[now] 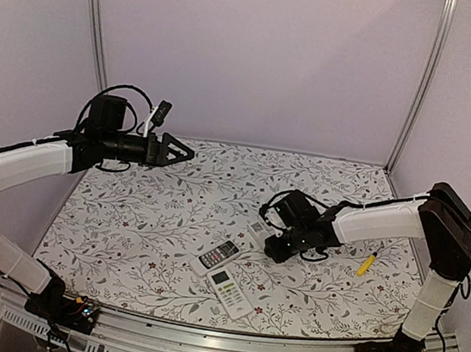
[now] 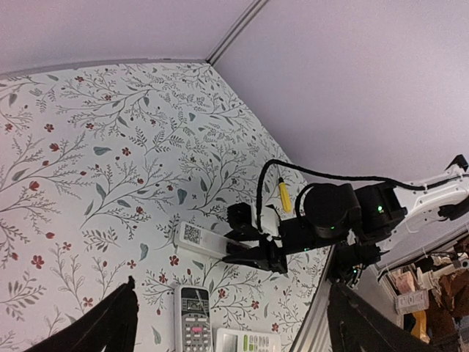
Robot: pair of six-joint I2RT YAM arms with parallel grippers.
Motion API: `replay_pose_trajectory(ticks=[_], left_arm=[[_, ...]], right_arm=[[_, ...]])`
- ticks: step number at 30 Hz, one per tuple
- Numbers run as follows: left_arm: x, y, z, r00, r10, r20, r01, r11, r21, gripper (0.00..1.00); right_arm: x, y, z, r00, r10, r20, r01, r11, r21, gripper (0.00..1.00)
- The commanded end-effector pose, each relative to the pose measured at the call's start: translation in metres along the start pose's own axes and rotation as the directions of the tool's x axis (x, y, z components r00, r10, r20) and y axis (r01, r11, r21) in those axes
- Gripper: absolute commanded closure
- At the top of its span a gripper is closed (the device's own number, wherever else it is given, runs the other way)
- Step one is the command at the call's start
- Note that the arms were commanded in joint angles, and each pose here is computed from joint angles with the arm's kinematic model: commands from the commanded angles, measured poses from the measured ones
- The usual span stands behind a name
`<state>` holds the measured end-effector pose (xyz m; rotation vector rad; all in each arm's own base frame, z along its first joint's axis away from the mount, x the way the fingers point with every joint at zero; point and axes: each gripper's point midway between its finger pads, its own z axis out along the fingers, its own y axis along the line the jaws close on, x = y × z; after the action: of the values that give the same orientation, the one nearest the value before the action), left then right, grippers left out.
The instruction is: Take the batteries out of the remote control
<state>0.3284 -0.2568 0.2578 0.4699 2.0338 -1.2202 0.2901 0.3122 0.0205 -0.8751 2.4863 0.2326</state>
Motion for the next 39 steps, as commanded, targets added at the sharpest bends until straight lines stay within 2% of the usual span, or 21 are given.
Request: replay_pose_trajectory(ticks=[1,4,6,9,11,12,14,16,19,21,23,25,29,35,39], left_arm=[[0.003,0.006,0.002,1.0,-0.014,-0.013,0.014,1.0,-0.012,0.11],[0.003,0.006,0.002,1.0,-0.011,-0.012,0.011,1.0,-0.015,0.11],[0.001,0.006,0.001,1.0,-0.004,-0.007,0.004,1.0,-0.018,0.11],[-0.002,0.004,-0.002,1.0,0.013,0.008,-0.013,1.0,-0.027,0.11],[-0.006,0.002,-0.006,0.999,0.036,0.028,-0.035,0.998,-0.044,0.11],[-0.009,0.002,-0.009,0.998,0.047,0.04,-0.045,0.997,-0.057,0.11],[-0.015,-0.001,-0.015,0.995,0.075,0.069,-0.07,0.994,-0.079,0.11],[-0.019,-0.003,-0.02,0.991,0.098,0.093,-0.089,0.991,-0.098,0.11],[-0.024,-0.005,-0.027,0.985,0.121,0.12,-0.107,0.987,-0.121,0.11],[-0.026,-0.006,-0.029,0.983,0.131,0.13,-0.114,0.985,-0.13,0.11],[-0.027,-0.006,-0.03,0.982,0.135,0.132,-0.117,0.984,-0.135,0.11],[-0.027,-0.006,-0.03,0.982,0.137,0.132,-0.119,0.983,-0.137,0.11],[-0.027,-0.007,-0.03,0.982,0.133,0.132,-0.115,0.985,-0.132,0.1],[-0.027,-0.009,-0.031,0.983,0.131,0.132,-0.115,0.985,-0.126,0.1],[-0.027,-0.009,-0.031,0.983,0.131,0.131,-0.115,0.986,-0.123,0.1]], right_arm=[[0.022,0.0,-0.009,0.995,-0.077,-0.06,0.077,0.997,-0.003,0.56],[0.015,-0.001,-0.022,0.999,-0.035,-0.017,0.035,0.999,-0.002,0.38],[0.01,-0.007,-0.034,1.0,0.019,0.018,-0.019,1.0,0.025,0.29],[0.006,-0.029,-0.059,0.99,0.113,0.089,-0.124,0.985,0.12,0.13],[0.014,-0.051,-0.076,0.967,0.22,0.13,-0.244,0.948,0.204,0.02],[0.021,-0.063,-0.082,0.955,0.262,0.141,-0.289,0.927,0.238,0.01],[0.032,-0.087,-0.1,0.894,0.405,0.193,-0.444,0.86,0.251,0.01],[0.051,-0.111,-0.112,0.807,0.541,0.237,-0.589,0.766,0.257,0.01],[0.088,-0.145,-0.124,0.698,0.651,0.298,-0.715,0.619,0.324,0.01],[0.105,-0.159,-0.133,0.594,0.731,0.336,-0.803,0.519,0.293,0.01],[0.121,-0.169,-0.136,0.515,0.786,0.343,-0.855,0.443,0.268,0.01],[0.134,-0.179,-0.138,0.459,0.814,0.356,-0.885,0.386,0.259,0.01],[0.144,-0.19,-0.138,0.433,0.818,0.378,-0.897,0.346,0.276,0.07],[0.155,-0.191,-0.117,0.456,0.832,0.316,-0.875,0.354,0.33,0.24],[0.161,-0.191,-0.106,0.453,0.84,0.299,-0.87,0.343,0.354,0.3]])
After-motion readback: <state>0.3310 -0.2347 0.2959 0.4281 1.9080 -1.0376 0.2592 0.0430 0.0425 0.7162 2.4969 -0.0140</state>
